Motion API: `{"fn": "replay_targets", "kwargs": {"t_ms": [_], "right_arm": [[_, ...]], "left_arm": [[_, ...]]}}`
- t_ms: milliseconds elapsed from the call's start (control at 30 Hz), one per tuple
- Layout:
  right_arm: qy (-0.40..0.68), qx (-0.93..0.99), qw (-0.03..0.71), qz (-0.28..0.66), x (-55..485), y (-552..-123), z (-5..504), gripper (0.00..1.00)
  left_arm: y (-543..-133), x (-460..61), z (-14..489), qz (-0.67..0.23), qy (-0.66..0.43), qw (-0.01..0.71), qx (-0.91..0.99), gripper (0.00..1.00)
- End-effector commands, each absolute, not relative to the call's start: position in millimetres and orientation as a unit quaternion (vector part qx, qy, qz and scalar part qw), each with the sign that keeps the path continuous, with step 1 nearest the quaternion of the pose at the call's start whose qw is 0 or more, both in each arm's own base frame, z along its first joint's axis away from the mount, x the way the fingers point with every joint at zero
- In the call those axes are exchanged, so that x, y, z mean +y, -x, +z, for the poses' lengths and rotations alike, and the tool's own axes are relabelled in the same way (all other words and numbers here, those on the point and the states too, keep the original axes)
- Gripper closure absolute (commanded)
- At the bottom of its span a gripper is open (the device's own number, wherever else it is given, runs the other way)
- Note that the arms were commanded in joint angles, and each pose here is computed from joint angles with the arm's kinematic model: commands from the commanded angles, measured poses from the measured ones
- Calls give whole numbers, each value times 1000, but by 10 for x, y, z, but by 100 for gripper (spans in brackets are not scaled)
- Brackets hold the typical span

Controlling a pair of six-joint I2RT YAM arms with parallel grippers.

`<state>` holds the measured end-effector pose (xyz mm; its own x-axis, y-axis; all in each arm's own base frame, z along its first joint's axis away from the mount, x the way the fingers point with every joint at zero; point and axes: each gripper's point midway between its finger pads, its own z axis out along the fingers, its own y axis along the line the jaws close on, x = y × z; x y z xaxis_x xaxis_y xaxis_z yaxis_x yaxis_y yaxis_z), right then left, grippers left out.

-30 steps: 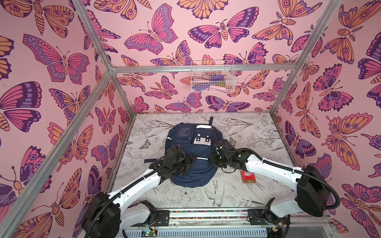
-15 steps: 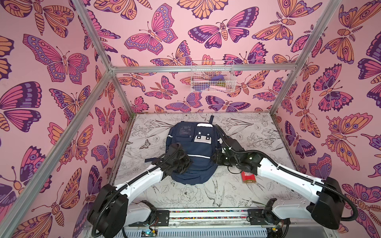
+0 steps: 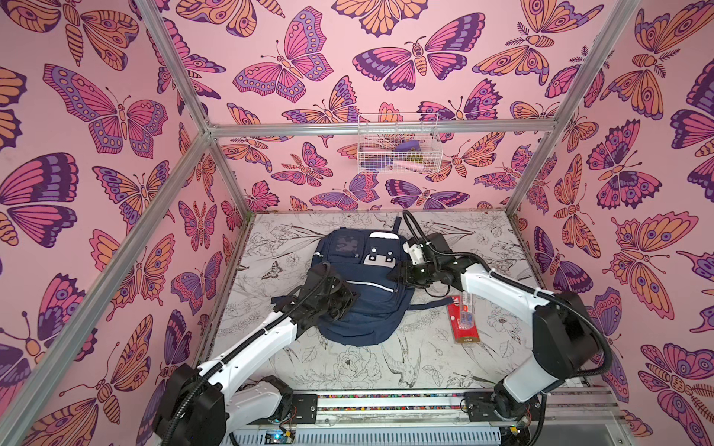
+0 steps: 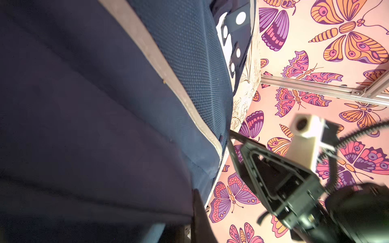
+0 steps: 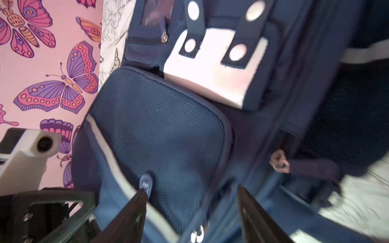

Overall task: Pack books, pencil case, and school supplies into a backpack
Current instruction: Unzip the student bag at the center of the table.

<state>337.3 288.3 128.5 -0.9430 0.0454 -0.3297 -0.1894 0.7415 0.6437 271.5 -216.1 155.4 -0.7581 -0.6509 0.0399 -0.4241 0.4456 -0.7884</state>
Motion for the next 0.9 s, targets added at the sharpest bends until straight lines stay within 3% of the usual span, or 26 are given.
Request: {"fn": "replay_targets", "kwargs": {"t_ms": [0, 167, 433, 867], "right_arm": [[74, 897, 167, 402, 3072, -3476, 1399, 31], [75, 889, 149, 426, 3158, -3488, 1322, 31], [73, 854, 135, 497, 3129, -3030, 1386, 33], [77, 836, 132, 527, 3137, -2716, 1435, 51]], "left_arm": [[-2765, -2281, 1919, -473, 300, 144, 816, 100], [-2766, -2276, 1872, -473, 304, 141, 815, 100], [-2804, -2270, 1842, -482, 311, 140, 807, 100], [-2809, -2187, 1774, -481, 330, 135, 801, 100]]}}
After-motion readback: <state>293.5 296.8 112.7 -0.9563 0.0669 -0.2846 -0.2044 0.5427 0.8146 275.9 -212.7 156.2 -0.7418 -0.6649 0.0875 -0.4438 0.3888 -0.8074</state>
